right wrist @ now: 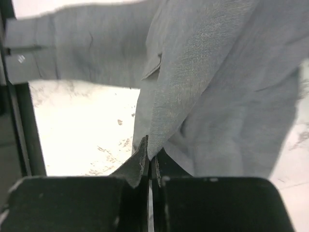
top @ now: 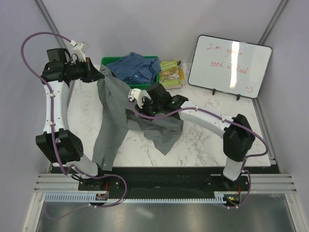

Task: Fold and stack the long sleeve shirts
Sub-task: Flatten the shirt out

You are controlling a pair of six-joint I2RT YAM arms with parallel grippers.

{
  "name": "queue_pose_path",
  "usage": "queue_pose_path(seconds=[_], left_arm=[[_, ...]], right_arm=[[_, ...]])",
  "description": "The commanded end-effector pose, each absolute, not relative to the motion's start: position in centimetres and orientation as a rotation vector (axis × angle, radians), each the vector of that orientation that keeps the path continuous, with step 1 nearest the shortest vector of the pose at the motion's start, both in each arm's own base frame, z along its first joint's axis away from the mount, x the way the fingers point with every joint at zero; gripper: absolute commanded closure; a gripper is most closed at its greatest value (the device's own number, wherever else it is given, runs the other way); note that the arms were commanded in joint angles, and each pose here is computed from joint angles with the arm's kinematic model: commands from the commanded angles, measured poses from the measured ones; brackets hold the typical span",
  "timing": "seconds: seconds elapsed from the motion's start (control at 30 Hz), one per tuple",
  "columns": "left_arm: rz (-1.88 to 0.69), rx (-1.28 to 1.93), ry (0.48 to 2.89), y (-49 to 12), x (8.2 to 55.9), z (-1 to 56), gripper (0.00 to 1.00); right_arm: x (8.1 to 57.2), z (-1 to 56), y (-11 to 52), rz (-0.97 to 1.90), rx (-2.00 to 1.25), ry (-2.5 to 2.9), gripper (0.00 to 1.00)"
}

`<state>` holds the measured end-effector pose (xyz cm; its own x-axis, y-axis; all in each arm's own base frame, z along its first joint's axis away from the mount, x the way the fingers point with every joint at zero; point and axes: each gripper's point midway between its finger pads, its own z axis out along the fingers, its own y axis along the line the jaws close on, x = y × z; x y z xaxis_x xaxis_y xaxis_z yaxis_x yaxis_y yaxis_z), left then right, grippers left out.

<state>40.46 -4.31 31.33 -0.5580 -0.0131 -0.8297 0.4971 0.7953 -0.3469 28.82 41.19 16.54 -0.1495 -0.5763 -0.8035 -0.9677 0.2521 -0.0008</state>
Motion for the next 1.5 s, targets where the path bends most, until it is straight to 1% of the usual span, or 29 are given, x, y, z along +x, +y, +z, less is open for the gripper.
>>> queue_pose_path(seconds=[0.0, 0.1, 0.17, 0.2, 0.23, 0.33, 0.37, 0.47, 0.57, 0.63, 0.67, 0.73, 0.77, 0.87, 0.9, 0.93, 1.03, 1.07, 1.13, 1.17, 1.2, 1.23, 1.27, 1.3, 1.33, 1.37, 1.4, 1.43, 1.47], left_arm=[[-0.79, 0.35, 1.998, -4.6, 42.7, 33.2, 0.98], [-0.812, 0.322, 1.985, -4.7, 44.0, 33.6, 0.98], [-0.814, 0.328, 1.959, -4.6, 44.7, 34.8, 0.98], [-0.823, 0.304, 1.956, -4.6, 44.7, 35.5, 0.98], [-0.808, 0.317, 1.923, -4.7, 44.8, 37.0, 0.98], [-0.759, 0.34, 1.865, -4.6, 44.2, 40.1, 0.98], [-0.746, 0.354, 1.839, -4.8, 43.6, 41.3, 0.98], [-0.727, 0.377, 1.791, -5.1, 42.4, 43.5, 0.98], [-0.656, 0.385, 1.728, -5.0, 41.1, 46.5, 0.98], [-0.587, 0.365, 1.655, -4.7, 39.9, 50.0, 0.98], [-0.573, 0.357, 1.625, -4.6, 39.6, 51.2, 0.98], [-0.573, 0.326, 1.536, -4.9, 38.8, 55.1, 0.98], [-0.586, 0.307, 1.512, -5.0, 38.8, 56.1, 0.98], [-0.661, 0.319, 1.432, -7.0, 38.4, 58.6, 0.98], [-0.658, 0.336, 1.419, -7.5, 38.3, 58.8, 0.98], [-0.659, 0.357, 1.41, -8.1, 38.2, 58.9, 0.98], [-0.594, 0.4, 1.367, -8.7, 36.9, 59.9, 0.98], [-0.567, 0.432, 1.313, -10.0, 34.4, 61.4, 0.98], [-0.489, 0.498, 1.291, -11.6, 34.0, 60.2, 0.98], [-0.527, 0.572, 1.233, -14.8, 32.0, 60.7, 0.98], [-0.553, 0.625, 1.212, -16.3, 30.5, 60.0, 0.98], [-0.542, 0.697, 1.175, -17.9, 29.8, 59.8, 0.98], [-0.628, 0.78, 1.155, -21.6, 27.7, 59.2, 0.98], [-0.62, 0.828, 1.161, -23.6, 28.3, 58.3, 0.98], [-0.697, 0.918, 1.146, -27.6, 26.2, 57.4, 0.98], [-0.704, 0.946, 1.186, -29.2, 26.2, 56.0, 0.98], [-0.736, 0.972, 1.215, -31.2, 26.3, 54.7, 0.98], [-0.781, 1.014, 1.266, -34.4, 26.4, 52.2, 0.98], [-0.764, 0.998, 1.332, -35.5, 27.7, 50.4, 0.98]], right_arm=[[26.3, 27.2, 41.7, 0.837, -1.298, 1.663, 1.0], [21.9, 30.6, 43.7, 0.998, -1.36, 1.6, 1.0], [21.0, 33.1, 44.2, 1.036, -1.369, 1.553, 1.0], [22.2, 33.6, 43.7, 0.964, -1.339, 1.573, 1.0], [23.0, 35.7, 43.2, 0.914, -1.306, 1.531, 1.0], [27.5, 38.2, 39.6, 0.731, -1.199, 1.509, 1.0], [30.3, 38.7, 37.3, 0.656, -1.141, 1.53, 1.0], [35.5, 39.8, 31.8, 0.5, -1.014, 1.569, 1.0], [38.1, 39.5, 28.6, 0.401, -0.979, 1.59, 1.0], [37.3, 38.4, 29.2, 0.474, -1.006, 1.623, 1.0], [35.4, 38.1, 30.8, 0.604, -1.066, 1.604, 1.0], [32.9, 36.8, 33.0, 0.742, -1.094, 1.633, 1.0], [29.9, 36.4, 35.5, 0.801, -1.164, 1.603, 1.0], [24.0, 37.8, 39.7, 0.846, -1.274, 1.472, 1.0], [23.4, 37.7, 39.7, 0.845, -1.293, 1.501, 1.0], [24.2, 39.6, 39.6, 0.81, -1.26, 1.482, 1.0], [29.6, 41.3, 36.0, 0.546, -1.144, 1.486, 1.0], [33.1, 41.6, 33.4, 0.461, -1.064, 1.512, 1.0], [37.4, 42.1, 31.1, 0.395, -0.977, 1.514, 1.0], [40.2, 42.0, 28.8, 0.334, -0.911, 1.536, 1.0], [42.0, 42.6, 27.9, 0.312, -0.858, 1.51, 1.0], [43.8, 41.1, 27.4, 0.317, -0.834, 1.538, 1.0], [45.7, 40.6, 25.6, 0.309, -0.773, 1.559, 1.0], [47.1, 39.3, 25.5, 0.337, -0.743, 1.59, 1.0], [47.9, 39.0, 24.9, 0.332, -0.721, 1.608, 1.0], [48.5, 38.1, 24.5, 0.322, -0.712, 1.637, 0.8], [48.8, 36.3, 24.1, 0.312, -0.72, 1.7, 0.69], [49.4, 36.0, 22.5, 0.281, -0.692, 1.726, 0.59], [49.8, 35.3, 21.1, 0.256, -0.659, 1.763, 0.38]])
